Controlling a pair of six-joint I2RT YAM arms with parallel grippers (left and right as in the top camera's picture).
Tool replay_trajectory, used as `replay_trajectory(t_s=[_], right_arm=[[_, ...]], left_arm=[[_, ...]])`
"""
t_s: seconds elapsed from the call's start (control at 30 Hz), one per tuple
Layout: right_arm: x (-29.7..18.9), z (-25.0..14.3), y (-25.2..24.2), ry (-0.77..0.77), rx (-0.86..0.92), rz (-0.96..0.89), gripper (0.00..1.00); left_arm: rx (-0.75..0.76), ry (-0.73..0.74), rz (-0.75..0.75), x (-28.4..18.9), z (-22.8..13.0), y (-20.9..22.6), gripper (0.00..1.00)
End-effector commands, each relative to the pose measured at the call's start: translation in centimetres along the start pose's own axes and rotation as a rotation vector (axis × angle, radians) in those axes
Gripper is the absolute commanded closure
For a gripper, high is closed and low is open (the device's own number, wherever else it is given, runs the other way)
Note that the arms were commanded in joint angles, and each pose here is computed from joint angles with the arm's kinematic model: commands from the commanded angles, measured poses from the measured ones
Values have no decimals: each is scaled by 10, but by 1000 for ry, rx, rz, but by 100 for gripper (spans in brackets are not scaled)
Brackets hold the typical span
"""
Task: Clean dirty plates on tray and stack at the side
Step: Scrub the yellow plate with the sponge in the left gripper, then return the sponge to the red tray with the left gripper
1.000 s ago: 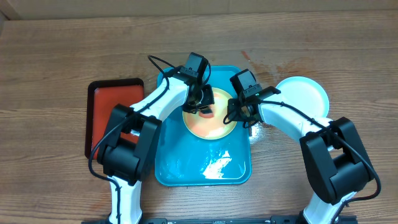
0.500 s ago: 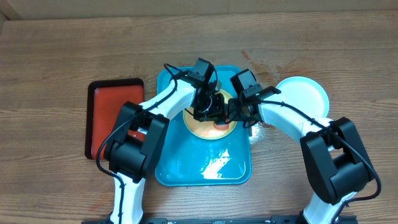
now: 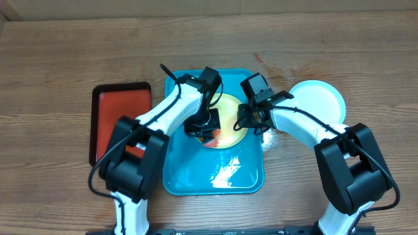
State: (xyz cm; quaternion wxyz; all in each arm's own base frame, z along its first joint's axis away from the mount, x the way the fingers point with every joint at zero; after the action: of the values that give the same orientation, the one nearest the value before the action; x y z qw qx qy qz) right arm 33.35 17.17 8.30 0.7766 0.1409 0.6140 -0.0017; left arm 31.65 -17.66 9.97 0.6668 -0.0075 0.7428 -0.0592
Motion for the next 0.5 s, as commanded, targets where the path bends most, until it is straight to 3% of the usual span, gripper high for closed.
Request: replay_trajectory(t_s=[0.0,0.23,0.47], right_arm=[[14,-7,-10,21,-29,-74,96],[13,-8,-11,28,-63,-79,96],[13,-10,-12,39,-84,-84,96]], left_arm=[[-31,-129,126,-31,-1,16,96],[-78,-225,108,-100,-30,40,96],[-281,-357,301,-167,-70,125,96]])
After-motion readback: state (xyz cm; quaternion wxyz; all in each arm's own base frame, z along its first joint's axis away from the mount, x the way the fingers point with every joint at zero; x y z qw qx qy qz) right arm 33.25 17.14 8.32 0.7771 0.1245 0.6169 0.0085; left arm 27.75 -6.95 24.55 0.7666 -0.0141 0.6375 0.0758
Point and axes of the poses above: each gripper's point midway between its finger pads, its own x axis out along the fingers, its own y axis along the line the jaws close on, z = x × y, the point moved 8 cm from there along -x, back along the fingers, and after that the axes turned 12 degrees about x, right-handed, at the moved point
